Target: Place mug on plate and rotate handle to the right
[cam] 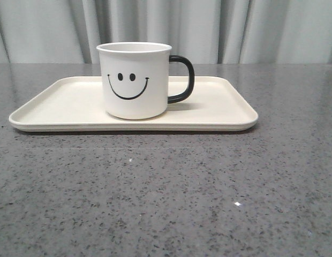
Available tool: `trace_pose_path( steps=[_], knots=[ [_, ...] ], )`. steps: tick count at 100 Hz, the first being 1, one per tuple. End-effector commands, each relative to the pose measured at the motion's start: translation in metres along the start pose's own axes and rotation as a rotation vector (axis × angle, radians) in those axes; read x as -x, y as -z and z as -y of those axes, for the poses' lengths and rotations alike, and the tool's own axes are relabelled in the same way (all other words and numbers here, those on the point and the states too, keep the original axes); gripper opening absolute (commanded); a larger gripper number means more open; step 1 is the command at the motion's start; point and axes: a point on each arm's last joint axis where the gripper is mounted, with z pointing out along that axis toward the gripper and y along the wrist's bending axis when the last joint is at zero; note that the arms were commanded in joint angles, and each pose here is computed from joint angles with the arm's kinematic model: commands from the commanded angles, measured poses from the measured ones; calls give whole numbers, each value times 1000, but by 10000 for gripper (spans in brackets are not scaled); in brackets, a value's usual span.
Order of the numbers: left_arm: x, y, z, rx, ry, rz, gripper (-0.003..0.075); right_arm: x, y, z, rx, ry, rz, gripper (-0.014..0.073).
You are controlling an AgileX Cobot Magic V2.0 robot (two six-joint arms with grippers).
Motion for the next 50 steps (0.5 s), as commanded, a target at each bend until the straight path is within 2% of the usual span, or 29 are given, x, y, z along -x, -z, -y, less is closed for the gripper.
trace_pose_path(
  steps=[1,15,50],
  knots=[
    [-2,5,-3,48,76,127,-20,11,1,5,-47,-2,60,-59],
    [-24,8,-5,96,85,109,-20,11,1,5,-47,-2,60,-59],
    [-54,16,-5,105,72,264,-20,11,1,5,-46,-2,60,-59]
  ],
)
